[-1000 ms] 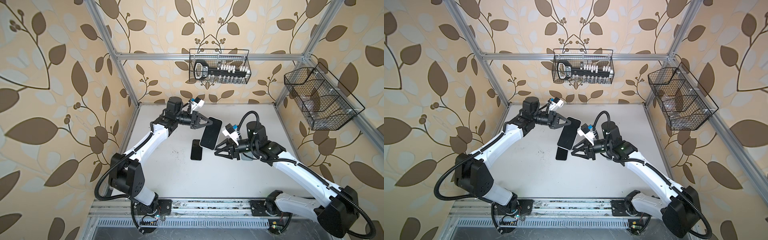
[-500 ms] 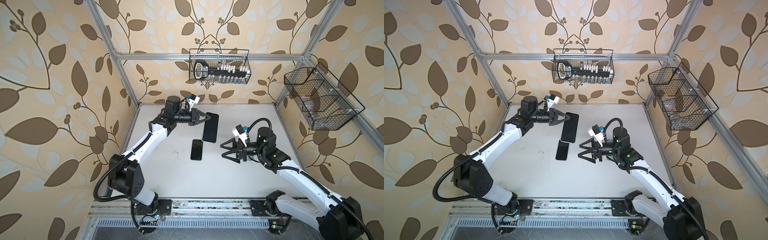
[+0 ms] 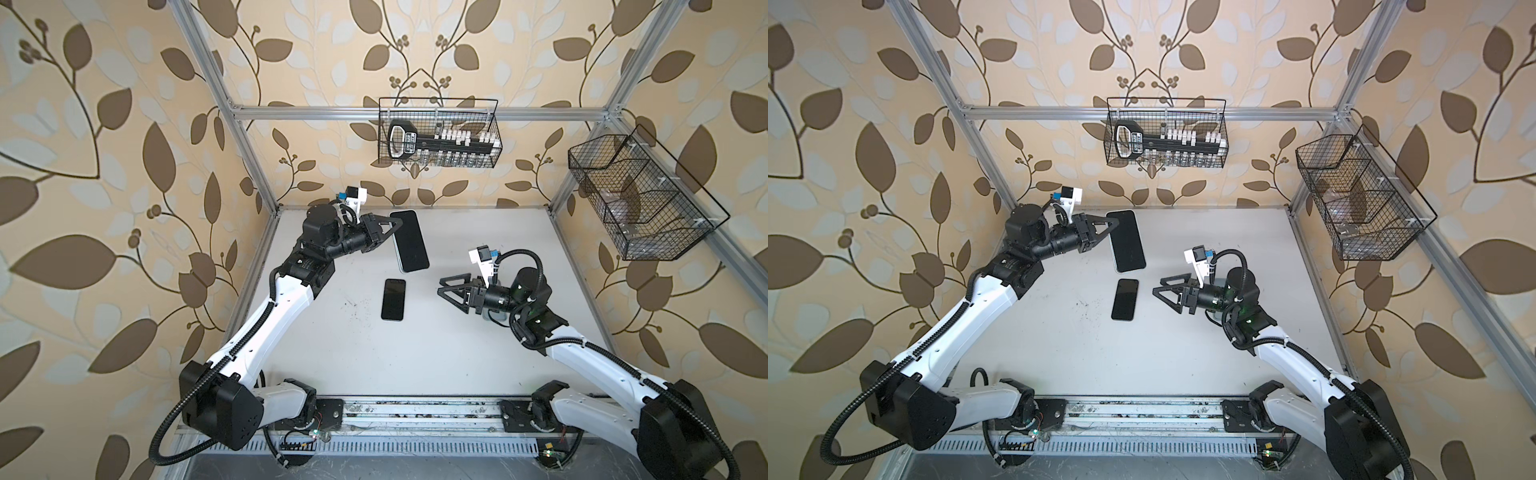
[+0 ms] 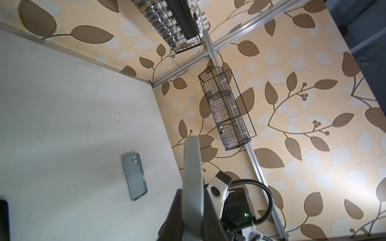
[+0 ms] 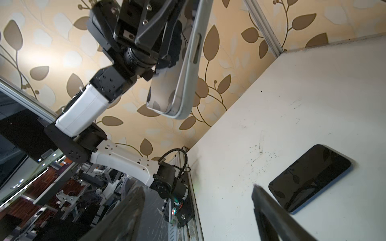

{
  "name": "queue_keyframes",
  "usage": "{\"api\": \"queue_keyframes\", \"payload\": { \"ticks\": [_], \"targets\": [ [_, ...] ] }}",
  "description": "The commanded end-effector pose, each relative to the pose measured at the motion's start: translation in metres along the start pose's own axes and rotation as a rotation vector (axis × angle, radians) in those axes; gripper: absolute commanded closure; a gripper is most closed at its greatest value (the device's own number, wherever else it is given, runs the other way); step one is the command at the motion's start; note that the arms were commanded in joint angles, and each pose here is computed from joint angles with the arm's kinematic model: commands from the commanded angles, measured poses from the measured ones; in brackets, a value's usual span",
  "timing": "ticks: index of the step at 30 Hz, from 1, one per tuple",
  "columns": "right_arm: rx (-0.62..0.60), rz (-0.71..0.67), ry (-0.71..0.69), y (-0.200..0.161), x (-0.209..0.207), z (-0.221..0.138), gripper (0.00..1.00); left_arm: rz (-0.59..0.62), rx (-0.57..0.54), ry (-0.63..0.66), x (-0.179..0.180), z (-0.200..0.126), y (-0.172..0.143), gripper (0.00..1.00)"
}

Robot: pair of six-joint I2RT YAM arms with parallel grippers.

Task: Take the phone out of the phone case
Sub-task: Remove the phone case from the phone.

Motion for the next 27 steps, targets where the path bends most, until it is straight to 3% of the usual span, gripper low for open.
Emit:
{"api": "queue_keyframes", "payload": {
  "ticks": [1,7,27],
  "targets": [
    [-0.117,0.004,0.031,0.018,0.013,0.009,0.21,-0.065,-0.178,-0.075,-0.015,-0.014,0.019,1.00],
    [-0.107,0.013,0.101,0.017,0.025,0.029,0.27,-0.126,-0.243,-0.074,-0.009,-0.025,0.013,1.00],
    [-0.260,0.125,0.167,0.030,0.022,0.042,0.41,-0.262,-0.251,-0.184,-0.001,-0.022,0.008,1.00]
  ]
}}
Point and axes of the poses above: each gripper's point midway between its finger pads, its own z axis out along the fingers, its own x axis along the line the jaws close on, y = z × x, the point moved 6 cm from there along -z, back along the fingers, and after that the axes turned 5 degrees about z, right-handed, at the moved point
